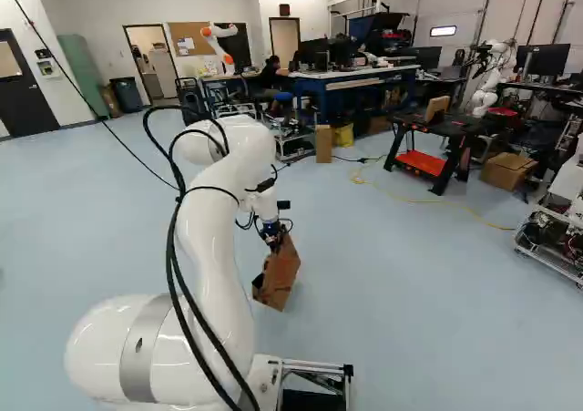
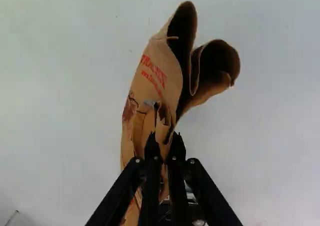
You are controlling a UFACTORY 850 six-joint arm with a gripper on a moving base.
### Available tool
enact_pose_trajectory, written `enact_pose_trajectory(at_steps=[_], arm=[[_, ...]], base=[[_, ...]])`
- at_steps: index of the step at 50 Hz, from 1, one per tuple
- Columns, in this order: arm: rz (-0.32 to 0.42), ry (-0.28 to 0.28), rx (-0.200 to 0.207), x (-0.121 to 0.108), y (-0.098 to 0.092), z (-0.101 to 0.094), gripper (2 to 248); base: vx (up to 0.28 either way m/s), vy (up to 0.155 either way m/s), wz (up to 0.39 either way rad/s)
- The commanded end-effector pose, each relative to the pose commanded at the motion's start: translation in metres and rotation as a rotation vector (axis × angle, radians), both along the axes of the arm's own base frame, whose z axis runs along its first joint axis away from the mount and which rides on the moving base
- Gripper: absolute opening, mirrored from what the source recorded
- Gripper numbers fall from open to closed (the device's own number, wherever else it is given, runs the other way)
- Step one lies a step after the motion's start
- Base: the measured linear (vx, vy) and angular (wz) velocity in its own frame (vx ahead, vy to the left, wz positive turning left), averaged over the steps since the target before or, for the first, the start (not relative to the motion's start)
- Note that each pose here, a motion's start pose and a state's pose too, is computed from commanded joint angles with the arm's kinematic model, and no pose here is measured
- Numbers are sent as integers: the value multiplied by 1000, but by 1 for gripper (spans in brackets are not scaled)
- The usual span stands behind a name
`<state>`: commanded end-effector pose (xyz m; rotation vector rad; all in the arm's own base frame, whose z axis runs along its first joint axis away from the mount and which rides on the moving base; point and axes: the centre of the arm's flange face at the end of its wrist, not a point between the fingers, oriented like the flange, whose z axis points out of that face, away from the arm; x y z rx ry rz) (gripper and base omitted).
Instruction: Pick up the grocery bag from the ground
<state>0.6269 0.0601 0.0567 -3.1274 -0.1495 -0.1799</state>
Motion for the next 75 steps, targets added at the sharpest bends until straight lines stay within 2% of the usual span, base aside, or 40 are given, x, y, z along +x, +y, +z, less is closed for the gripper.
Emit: enact_pose_trajectory(at_steps=[29,75], arm=[[3,-237,23,-9,1,86,22],[10,-603,61,-55,1,223,22]], base=[[0,0,0],[0,0,0]])
